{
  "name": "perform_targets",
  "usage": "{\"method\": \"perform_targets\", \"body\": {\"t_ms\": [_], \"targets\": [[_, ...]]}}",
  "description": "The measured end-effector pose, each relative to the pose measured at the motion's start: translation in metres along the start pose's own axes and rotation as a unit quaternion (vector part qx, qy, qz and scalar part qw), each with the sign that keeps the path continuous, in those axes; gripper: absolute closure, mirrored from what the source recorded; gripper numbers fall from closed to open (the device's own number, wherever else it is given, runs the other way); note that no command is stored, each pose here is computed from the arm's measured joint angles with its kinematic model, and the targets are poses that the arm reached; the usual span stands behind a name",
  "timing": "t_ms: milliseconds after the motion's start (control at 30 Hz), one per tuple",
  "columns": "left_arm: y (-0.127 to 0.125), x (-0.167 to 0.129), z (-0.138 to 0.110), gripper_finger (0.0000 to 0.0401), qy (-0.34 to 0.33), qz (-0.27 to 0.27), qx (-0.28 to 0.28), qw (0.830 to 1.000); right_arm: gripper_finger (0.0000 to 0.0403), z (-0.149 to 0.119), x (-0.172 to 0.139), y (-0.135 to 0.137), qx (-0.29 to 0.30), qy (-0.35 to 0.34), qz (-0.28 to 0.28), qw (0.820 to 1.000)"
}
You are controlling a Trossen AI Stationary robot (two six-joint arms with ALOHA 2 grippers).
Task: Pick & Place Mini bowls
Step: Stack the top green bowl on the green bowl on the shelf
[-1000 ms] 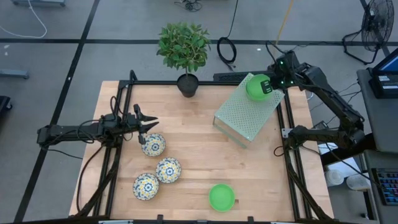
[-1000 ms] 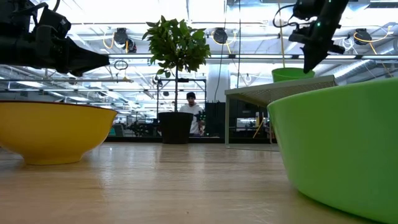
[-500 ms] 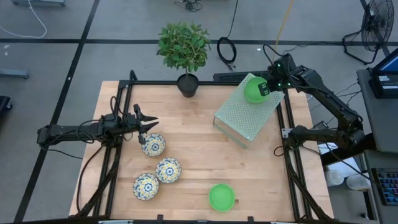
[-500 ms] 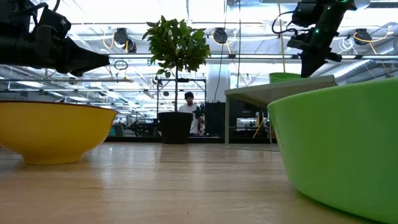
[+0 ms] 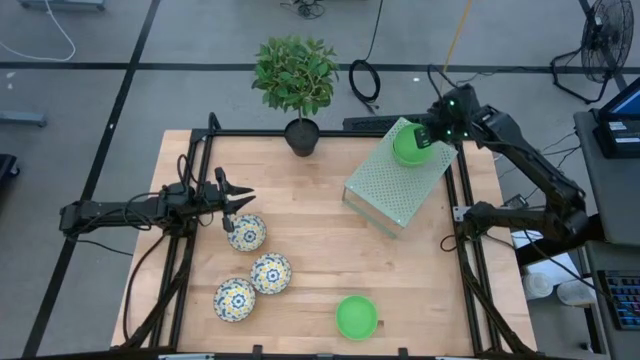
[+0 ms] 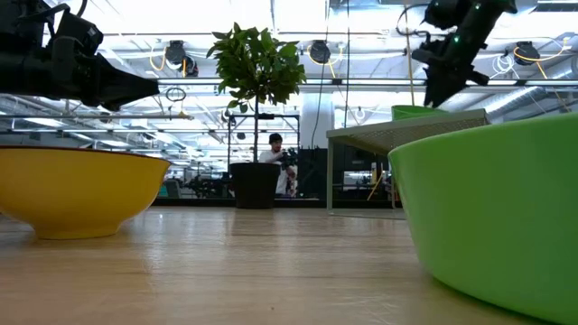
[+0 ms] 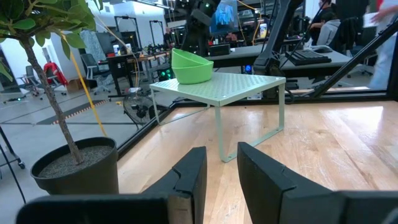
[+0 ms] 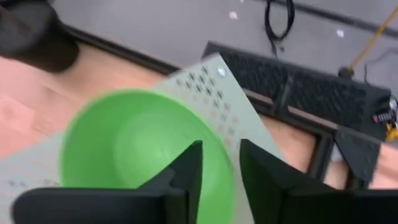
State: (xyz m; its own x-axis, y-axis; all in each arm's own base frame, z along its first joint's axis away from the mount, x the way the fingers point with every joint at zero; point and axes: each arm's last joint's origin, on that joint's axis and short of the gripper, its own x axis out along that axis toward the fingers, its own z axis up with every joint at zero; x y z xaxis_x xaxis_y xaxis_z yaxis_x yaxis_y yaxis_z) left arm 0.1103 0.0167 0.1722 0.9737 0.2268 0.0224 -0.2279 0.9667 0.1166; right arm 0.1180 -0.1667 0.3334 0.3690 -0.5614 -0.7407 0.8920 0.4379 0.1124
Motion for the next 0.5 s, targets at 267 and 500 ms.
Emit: {"method": "perform_targets", "body": {"t_ms": [267,500], "targets": [[0.000,0.000,0.000,0.0308,0.000,0.000,0.000,1.000,0.0259,0.009,-0.021,0.020,-0.044,-0.108,0.056,0.992],[0.000,0.000,0.000,0.0308,0.000,0.000,0.000,1.000,0.0320,0.012,-0.019,0.044,-0.089,-0.138,0.096,0.982]]}}
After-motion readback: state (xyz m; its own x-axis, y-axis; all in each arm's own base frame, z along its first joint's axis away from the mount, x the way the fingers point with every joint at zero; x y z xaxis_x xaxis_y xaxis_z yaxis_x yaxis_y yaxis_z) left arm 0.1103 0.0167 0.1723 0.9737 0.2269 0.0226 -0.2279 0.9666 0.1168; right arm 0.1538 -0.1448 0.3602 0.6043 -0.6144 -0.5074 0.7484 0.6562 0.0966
